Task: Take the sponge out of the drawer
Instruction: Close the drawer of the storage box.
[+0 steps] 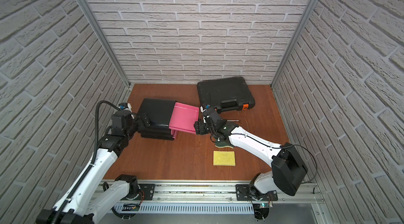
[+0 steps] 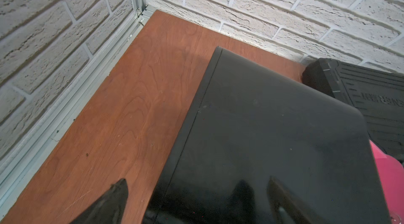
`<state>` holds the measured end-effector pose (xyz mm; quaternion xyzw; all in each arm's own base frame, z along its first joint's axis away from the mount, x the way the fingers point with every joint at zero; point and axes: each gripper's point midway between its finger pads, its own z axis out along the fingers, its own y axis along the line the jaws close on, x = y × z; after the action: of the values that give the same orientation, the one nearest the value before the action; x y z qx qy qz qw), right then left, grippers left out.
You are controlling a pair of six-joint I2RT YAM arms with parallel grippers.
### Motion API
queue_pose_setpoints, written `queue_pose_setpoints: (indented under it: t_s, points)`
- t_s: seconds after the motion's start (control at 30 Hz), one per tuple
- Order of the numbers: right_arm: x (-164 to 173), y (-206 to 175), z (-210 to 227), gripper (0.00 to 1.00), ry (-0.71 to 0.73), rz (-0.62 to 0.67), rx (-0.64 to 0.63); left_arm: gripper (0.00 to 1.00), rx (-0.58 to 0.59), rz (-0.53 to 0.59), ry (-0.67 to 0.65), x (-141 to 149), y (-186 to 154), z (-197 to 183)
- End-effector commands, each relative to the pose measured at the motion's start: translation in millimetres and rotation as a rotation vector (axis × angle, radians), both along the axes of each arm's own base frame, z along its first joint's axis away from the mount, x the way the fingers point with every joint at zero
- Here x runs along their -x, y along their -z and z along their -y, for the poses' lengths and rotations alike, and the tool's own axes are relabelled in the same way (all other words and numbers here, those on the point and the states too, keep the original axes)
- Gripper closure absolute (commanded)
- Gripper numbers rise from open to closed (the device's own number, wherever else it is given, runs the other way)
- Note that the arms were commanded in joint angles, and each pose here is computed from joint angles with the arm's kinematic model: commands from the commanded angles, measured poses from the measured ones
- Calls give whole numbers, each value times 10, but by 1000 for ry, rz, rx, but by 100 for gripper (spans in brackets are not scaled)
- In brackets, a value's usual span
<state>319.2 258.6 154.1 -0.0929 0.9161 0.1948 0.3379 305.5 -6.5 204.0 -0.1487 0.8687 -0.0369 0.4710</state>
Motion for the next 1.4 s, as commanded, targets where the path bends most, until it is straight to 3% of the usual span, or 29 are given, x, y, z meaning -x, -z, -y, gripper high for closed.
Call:
queue_pose_setpoints:
  t_s: [0.0, 0.2, 0.37, 0.67, 0.8, 1.0, 1.37]
  points:
    - [-66, -176, -174, 21, -15, 31, -76, 2, 42, 52, 19, -71, -52, 9]
    - [-45, -60, -214, 22, -8, -6, -67, 2, 75, 62, 33, -83, -41, 14]
    - [-17, 12, -263, 30, -4, -31, -68, 2, 83, 71, 43, -86, -52, 31]
    - [-70, 183, -434, 60, -22, -76, -63, 2, 93, 79, 63, -75, -49, 68]
    - [-81, 196, -462, 69, -24, -80, -61, 2, 94, 83, 64, -75, -50, 68]
    - [-92, 105, -451, 94, -21, -68, -52, 2, 101, 96, 90, -82, -69, 114]
    - [-164, -37, -388, 97, 18, -38, 3, 2, 127, 86, 143, -123, -36, 216]
